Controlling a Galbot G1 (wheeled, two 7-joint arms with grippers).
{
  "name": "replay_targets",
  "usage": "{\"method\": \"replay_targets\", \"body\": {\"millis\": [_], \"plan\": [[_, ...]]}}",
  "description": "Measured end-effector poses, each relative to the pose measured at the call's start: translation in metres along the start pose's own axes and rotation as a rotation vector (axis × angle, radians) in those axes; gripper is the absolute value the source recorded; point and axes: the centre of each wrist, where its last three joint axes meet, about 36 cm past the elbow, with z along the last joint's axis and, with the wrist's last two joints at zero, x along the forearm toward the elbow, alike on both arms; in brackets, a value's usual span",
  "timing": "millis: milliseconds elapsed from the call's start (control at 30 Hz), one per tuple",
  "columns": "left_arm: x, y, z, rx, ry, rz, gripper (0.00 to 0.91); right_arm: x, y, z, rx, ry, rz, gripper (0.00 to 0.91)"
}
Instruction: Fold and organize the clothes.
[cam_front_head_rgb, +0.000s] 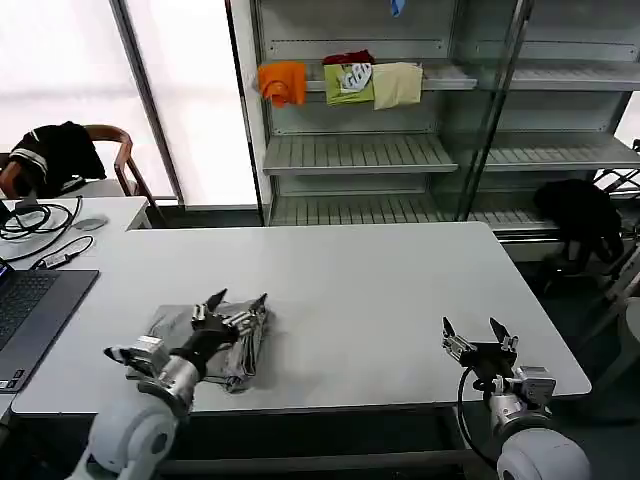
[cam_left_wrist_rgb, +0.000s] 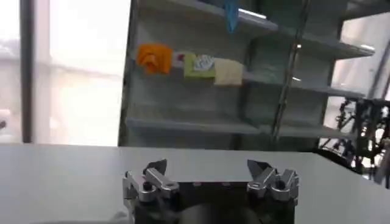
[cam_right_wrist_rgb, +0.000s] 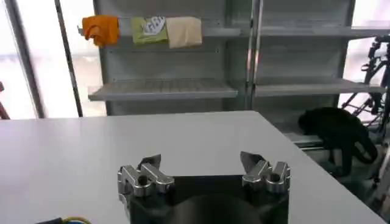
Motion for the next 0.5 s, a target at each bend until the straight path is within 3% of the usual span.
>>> {"method": "replay_targets", "body": {"millis": [233,500], "plan": [[0.011,0.053,-0.013,-0.014,0.017,-0.127,0.907,-0.01,0.003,-0.001,0.005,-0.002,-0.02,0.907],[0.017,0.096,-0.002,0.01,0.068,-0.226,0.907,-0.019,0.006,-0.001,0.006,-0.002,-0.032,0.907]]}}
